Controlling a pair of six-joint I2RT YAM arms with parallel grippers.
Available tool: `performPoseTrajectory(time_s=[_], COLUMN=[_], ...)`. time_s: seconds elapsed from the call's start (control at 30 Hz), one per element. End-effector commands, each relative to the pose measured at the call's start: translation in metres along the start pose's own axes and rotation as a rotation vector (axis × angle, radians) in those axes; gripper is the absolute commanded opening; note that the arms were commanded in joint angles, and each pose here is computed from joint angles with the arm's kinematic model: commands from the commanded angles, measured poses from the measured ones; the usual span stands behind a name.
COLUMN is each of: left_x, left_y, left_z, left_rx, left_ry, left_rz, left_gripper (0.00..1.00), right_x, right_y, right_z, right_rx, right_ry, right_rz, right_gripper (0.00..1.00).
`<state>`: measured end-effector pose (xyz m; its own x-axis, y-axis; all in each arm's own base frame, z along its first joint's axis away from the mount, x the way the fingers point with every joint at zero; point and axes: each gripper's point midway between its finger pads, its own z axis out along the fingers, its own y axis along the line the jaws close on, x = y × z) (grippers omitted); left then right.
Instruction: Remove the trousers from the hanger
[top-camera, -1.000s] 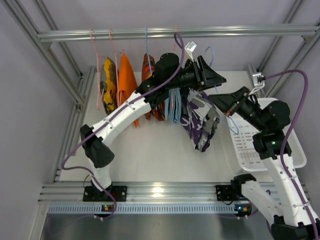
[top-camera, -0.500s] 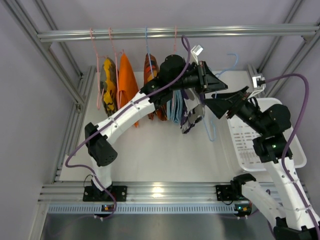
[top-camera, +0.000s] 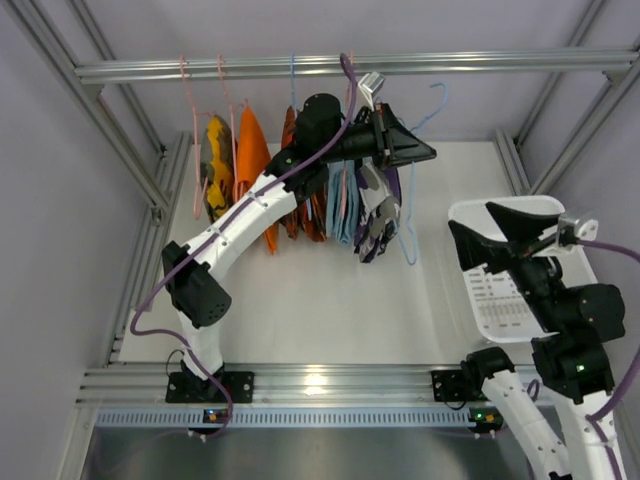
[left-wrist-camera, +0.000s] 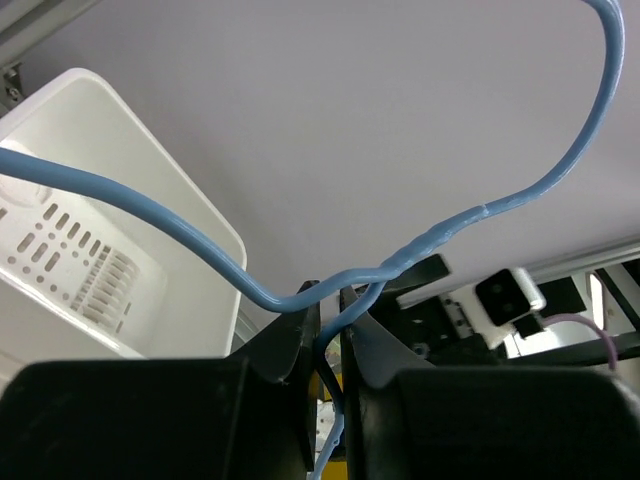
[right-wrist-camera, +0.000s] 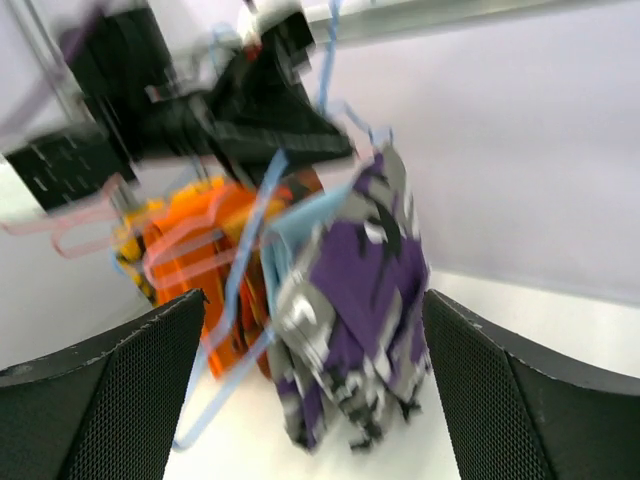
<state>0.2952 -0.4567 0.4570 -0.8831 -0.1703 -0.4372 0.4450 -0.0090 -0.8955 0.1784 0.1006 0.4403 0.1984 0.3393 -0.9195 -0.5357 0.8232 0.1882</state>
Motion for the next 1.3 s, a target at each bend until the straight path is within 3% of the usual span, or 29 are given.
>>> performPoseTrajectory(time_s=[0.0, 0.2, 0.47, 1.0, 1.07, 1.27], left_x=[-0.011, -0.013, -0.015, -0.017, -0.018, -0.017], left_y=[-0.150, -0.174, -0.187, -0.183, -0.184, -0.183], left_z=[-0.048, -0.059, -0.066, -0.066, -0.067, -0.067], left_rx=[0.352, 0.391, 0.395, 0.354, 0.357, 0.353], left_ry=[-0.092, -0.113, -0.135, -0.151, -0.152, -0.149], left_rz=[0.282, 0.272, 0.219, 0.183, 0.185, 0.174], left_gripper=[0.00, 0.00, 0.00, 0.00, 0.00, 0.00], right_x=[0.063, 0.111, 0.099, 0.111, 0.108, 0.106], right_y=[-0.019, -0.017, -0.003, 0.019, 0.010, 0.001], right_z=[-0.015, -0.016, 0.017, 0.057, 0.063, 0.069], right_rx=[0.033, -0.077, -0.194, -0.293, -0.233, -0.153], right_ry=[0.149, 0.189, 0.095, 0.073, 0.055, 0.015], right_rz=[-0.074, -0.144, -0.132, -0.193, -0.197, -0.199], right_gripper=[0.87, 0.88, 0.88, 0.84, 0.82, 0.55])
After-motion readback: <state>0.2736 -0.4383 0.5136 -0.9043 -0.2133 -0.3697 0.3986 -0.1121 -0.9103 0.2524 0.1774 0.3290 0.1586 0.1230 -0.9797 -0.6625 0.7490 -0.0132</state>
